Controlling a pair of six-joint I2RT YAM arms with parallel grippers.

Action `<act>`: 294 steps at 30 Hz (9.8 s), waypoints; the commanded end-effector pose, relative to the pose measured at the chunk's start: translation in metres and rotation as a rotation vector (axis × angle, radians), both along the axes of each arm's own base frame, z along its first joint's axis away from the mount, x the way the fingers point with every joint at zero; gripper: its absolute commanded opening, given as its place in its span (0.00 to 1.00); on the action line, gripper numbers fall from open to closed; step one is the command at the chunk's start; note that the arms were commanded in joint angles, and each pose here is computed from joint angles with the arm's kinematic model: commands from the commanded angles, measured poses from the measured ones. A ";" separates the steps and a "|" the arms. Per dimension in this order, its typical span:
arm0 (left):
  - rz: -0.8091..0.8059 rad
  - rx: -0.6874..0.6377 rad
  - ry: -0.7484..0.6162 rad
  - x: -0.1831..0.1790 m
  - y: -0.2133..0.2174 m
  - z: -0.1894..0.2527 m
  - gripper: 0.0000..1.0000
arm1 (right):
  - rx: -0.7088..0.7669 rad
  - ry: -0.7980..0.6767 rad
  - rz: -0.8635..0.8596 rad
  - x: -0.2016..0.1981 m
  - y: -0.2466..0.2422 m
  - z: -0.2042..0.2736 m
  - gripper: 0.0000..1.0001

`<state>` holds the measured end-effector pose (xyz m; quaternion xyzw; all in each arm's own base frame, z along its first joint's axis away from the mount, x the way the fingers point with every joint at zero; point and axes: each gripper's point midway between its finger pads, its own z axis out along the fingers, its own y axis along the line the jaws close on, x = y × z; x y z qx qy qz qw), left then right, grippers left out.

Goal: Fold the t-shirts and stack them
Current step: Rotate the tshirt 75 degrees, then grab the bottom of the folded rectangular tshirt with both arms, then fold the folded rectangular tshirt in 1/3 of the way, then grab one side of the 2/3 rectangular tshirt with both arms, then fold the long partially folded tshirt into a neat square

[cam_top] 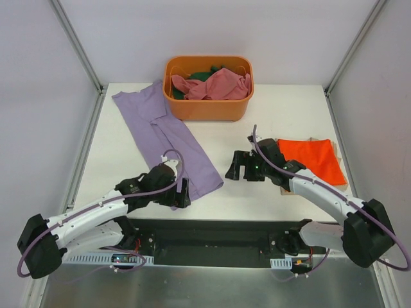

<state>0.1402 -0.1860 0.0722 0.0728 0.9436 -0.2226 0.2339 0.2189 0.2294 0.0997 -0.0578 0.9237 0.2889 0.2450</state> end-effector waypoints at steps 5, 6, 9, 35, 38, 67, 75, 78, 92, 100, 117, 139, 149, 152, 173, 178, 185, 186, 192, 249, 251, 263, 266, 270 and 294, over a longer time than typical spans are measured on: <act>0.046 0.123 0.124 -0.022 0.008 -0.030 0.66 | 0.112 0.007 0.023 -0.005 0.014 -0.001 0.96; 0.047 0.131 0.136 -0.023 0.009 -0.033 0.64 | 0.103 0.019 0.020 -0.006 0.014 -0.005 0.96; 0.074 0.175 0.150 -0.024 0.015 -0.042 0.61 | 0.085 0.039 0.027 -0.006 0.018 -0.014 0.96; 0.207 0.259 0.184 -0.032 0.043 -0.079 0.00 | -0.168 0.138 -0.026 0.008 0.042 -0.077 0.62; 0.208 0.259 0.189 -0.033 0.043 -0.080 0.00 | -0.162 0.150 -0.016 0.005 0.047 -0.078 0.49; -0.282 0.047 0.144 -0.102 -0.089 0.003 0.00 | -0.324 0.046 -0.022 -0.058 -0.049 -0.046 0.00; -0.257 0.016 0.083 -0.093 -0.095 0.013 0.00 | -0.327 -0.014 0.003 -0.056 -0.054 -0.025 0.00; -0.222 0.015 0.048 -0.085 -0.090 0.014 0.00 | -0.317 -0.021 0.014 -0.047 -0.042 -0.021 0.00; 0.203 -0.025 -0.090 0.002 -0.008 0.030 0.00 | -0.235 -0.148 0.127 0.031 0.059 0.031 0.01; 0.457 0.113 -0.134 0.047 0.055 0.037 0.00 | -0.220 -0.228 0.142 0.088 0.116 0.051 0.00; 0.697 0.261 -0.128 0.107 0.119 0.046 0.00 | -0.254 -0.333 0.123 0.165 0.176 0.050 0.00; 0.734 0.289 -0.009 0.145 0.134 0.010 0.02 | -0.193 -0.358 0.105 0.209 0.204 0.006 0.07; 0.724 0.222 -0.039 0.141 0.129 0.030 0.99 | -0.156 -0.345 0.153 0.189 0.195 0.045 0.65; 0.687 0.132 -0.046 0.132 0.117 0.039 0.99 | -0.136 -0.359 0.170 0.166 0.182 0.065 0.82; 0.464 -0.117 0.014 0.183 0.044 0.014 0.99 | 0.087 -0.219 0.324 0.100 0.183 0.001 0.96; 0.538 0.000 -0.039 0.217 0.062 0.007 0.99 | 0.077 -0.181 0.313 0.104 0.173 -0.013 0.96; 0.748 0.302 -0.048 0.259 0.143 -0.006 0.99 | 0.070 -0.132 0.285 0.105 0.151 -0.018 0.96; 0.777 0.310 -0.029 0.262 0.153 -0.008 0.99 | 0.069 -0.140 0.283 0.106 0.149 -0.015 0.96; 0.839 0.246 -0.024 0.254 0.167 0.014 0.99 | 0.053 -0.189 0.290 0.098 0.136 0.001 0.96; 0.562 0.124 0.222 0.030 0.062 -0.072 0.00 | -0.061 0.013 -0.050 0.112 0.100 -0.066 0.66; 0.554 0.108 0.221 0.029 0.060 -0.070 0.00 | -0.067 0.014 -0.070 0.116 0.100 -0.068 0.60; 0.302 -0.040 0.249 0.018 0.020 -0.040 0.00 | -0.229 0.041 -0.151 0.107 0.062 -0.070 0.01; 0.157 -0.115 0.236 0.008 -0.005 -0.017 0.00 | -0.292 0.037 -0.130 0.091 0.039 -0.055 0.01; -0.072 -0.206 0.301 -0.025 -0.041 0.008 0.00 | -0.291 0.080 -0.085 0.057 0.015 -0.039 0.01; -0.811 -0.595 0.291 -0.117 -0.161 0.138 0.00 | -0.424 -0.099 -0.226 -0.043 -0.144 0.067 0.01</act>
